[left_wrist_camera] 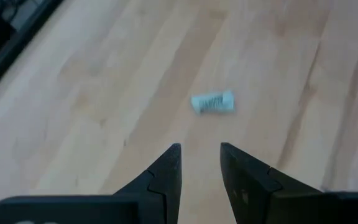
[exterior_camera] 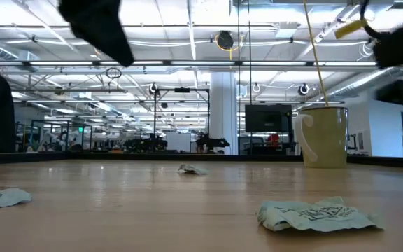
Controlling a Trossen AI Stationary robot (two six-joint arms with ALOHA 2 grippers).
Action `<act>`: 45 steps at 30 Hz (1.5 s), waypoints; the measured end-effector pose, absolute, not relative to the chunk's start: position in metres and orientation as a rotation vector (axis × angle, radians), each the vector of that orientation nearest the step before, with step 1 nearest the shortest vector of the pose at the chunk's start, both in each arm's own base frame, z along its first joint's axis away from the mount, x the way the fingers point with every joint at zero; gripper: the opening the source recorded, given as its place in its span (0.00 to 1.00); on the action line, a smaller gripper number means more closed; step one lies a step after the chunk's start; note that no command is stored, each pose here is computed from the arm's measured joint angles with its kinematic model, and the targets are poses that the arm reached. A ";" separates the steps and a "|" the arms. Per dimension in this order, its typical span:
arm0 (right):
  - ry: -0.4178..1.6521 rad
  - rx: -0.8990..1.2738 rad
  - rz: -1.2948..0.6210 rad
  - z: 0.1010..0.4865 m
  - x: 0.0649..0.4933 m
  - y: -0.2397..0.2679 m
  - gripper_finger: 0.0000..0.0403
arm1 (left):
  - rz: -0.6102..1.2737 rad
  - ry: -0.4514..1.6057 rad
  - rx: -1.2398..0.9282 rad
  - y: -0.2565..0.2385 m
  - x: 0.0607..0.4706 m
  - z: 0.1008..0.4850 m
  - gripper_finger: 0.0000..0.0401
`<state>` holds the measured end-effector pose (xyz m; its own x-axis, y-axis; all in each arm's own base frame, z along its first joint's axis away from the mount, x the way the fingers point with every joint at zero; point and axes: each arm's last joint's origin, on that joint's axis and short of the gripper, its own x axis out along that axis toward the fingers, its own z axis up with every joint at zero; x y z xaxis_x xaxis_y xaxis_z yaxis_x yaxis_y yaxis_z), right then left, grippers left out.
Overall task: Pick and place Stevia / Truvia into bins
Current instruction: Put the stevia packet into the transparent bin
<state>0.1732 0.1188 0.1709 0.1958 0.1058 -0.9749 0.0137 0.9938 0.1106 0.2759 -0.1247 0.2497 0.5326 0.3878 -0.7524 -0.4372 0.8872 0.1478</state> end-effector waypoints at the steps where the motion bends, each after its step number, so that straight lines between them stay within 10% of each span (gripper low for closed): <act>1: 1.426 0.124 0.019 0.170 0.166 0.120 0.40 | 0.479 0.867 -0.047 -0.122 0.280 0.251 0.29; 25: 1.540 0.456 -0.292 0.135 0.130 0.123 0.39 | 0.465 0.864 -0.013 -0.099 0.295 0.253 0.29; 36: 1.509 0.480 -0.270 0.137 0.136 0.121 0.04 | 0.453 0.869 0.012 -0.100 0.295 0.253 0.29; 45: 1.019 0.336 -0.045 0.157 0.178 0.115 0.00 | 0.477 0.762 -0.126 -0.098 0.305 0.258 0.29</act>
<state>0.1783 0.1150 0.1575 0.5282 0.1186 -0.8408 0.1919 0.9479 0.2543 0.3047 -0.0981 0.2576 0.6229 0.3694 -0.6896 -0.4590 0.8864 0.0602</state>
